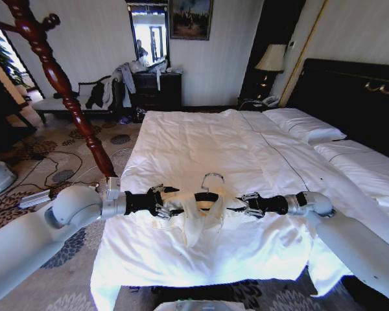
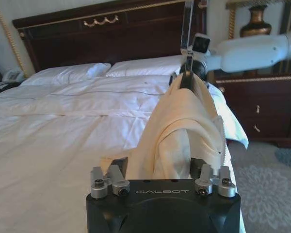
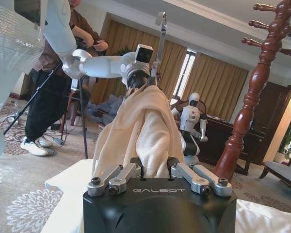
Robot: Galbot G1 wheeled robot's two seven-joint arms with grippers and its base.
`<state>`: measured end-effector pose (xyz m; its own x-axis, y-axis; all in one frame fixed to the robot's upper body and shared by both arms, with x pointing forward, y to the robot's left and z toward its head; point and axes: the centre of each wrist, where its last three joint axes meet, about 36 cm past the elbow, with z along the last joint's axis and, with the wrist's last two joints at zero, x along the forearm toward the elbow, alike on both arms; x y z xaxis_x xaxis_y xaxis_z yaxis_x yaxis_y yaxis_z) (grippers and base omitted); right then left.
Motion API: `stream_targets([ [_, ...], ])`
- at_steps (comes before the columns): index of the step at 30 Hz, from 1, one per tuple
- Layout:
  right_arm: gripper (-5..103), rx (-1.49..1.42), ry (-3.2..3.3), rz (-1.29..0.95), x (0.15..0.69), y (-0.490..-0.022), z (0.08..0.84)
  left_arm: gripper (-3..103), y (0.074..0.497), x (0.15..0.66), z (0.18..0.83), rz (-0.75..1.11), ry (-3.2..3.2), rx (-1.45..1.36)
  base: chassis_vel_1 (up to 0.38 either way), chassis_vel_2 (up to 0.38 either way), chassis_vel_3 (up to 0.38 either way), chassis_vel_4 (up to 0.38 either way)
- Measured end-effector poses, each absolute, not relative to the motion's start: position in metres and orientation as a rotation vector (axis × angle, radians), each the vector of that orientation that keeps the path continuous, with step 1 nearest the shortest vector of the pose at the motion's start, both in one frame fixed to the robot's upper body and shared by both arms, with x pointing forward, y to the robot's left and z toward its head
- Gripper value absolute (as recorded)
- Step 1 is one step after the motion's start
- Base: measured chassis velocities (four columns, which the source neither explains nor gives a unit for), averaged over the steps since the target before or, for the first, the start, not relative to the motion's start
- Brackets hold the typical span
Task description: Pick up the clothes from the bed and hang them on the clothes hanger.
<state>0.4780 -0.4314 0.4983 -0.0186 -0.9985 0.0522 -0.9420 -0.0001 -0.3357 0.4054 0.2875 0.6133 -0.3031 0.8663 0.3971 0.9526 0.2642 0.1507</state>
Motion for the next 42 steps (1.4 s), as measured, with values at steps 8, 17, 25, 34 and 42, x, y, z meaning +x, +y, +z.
stream_targets([
  [8, 20, -2.055, 2.043, -0.324, 0.470, -0.419, 0.494, 24, 0.295, 0.411, 0.612, -0.601, -2.241, -1.786, 0.000, 0.000, 0.000, 0.000],
  [17, 19, -2.003, 2.073, -0.272, 0.467, -0.418, 0.496, 18, 0.297, 0.413, 0.612, -0.610, -2.246, -1.792, 0.000, 0.000, 0.000, 0.000],
  [25, 50, -1.869, 2.122, -0.123, 0.463, -0.408, 0.493, 17, 0.296, 0.414, 0.609, -0.596, -2.256, -1.799, 0.000, 0.000, 0.000, 0.000],
  [34, 84, -1.578, 2.176, 0.194, 0.460, -0.388, 0.504, 17, 0.302, 0.419, 0.611, -0.601, -2.295, -1.776, 0.000, 0.000, 0.000, 0.000],
  [42, 100, -1.110, 2.289, 0.384, 0.459, -0.365, 0.526, 17, 0.316, 0.436, 0.613, -0.504, -2.564, -1.482, 0.000, 0.000, 0.000, 0.000],
])
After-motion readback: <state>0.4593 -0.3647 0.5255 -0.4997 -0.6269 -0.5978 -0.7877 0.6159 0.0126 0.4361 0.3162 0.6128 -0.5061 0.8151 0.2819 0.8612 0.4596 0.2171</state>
